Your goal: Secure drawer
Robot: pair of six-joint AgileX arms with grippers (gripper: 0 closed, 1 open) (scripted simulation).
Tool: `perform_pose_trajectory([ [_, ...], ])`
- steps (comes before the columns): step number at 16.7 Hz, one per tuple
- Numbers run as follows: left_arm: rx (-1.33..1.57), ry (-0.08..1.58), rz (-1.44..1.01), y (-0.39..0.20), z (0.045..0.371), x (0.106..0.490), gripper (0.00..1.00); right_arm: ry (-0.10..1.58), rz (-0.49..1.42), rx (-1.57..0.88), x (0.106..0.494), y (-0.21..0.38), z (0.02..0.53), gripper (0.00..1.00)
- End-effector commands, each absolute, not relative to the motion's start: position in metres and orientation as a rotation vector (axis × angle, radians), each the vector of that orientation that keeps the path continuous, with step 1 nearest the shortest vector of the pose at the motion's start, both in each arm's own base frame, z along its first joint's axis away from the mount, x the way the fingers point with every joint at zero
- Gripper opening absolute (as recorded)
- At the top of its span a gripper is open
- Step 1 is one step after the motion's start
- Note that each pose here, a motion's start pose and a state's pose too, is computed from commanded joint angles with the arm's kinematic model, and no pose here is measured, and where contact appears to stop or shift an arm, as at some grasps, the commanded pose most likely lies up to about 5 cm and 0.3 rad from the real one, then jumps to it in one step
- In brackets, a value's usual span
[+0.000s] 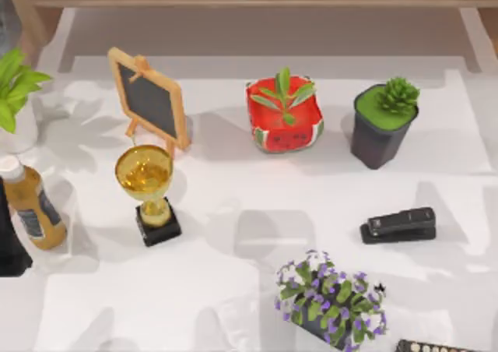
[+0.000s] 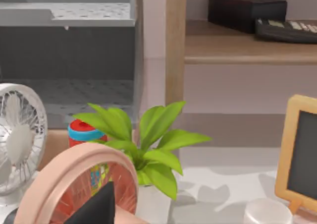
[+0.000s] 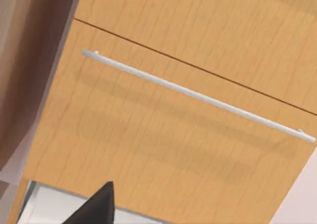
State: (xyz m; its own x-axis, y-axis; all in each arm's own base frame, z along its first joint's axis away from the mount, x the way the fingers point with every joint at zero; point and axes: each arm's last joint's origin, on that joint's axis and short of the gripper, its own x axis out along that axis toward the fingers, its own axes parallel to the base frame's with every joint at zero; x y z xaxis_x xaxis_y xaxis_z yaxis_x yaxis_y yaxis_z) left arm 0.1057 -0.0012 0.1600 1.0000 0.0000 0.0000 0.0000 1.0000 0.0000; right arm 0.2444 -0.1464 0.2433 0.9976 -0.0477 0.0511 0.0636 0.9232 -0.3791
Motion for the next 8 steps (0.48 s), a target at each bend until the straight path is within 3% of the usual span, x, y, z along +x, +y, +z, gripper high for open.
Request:
perform_pose_trajectory([
  [8, 0.0, 0.0, 0.0, -0.001, 0.16, 0.106, 1.0, 0.038, -0.061, -0.962, 0.226, -0.18, 0.154, 1.0],
])
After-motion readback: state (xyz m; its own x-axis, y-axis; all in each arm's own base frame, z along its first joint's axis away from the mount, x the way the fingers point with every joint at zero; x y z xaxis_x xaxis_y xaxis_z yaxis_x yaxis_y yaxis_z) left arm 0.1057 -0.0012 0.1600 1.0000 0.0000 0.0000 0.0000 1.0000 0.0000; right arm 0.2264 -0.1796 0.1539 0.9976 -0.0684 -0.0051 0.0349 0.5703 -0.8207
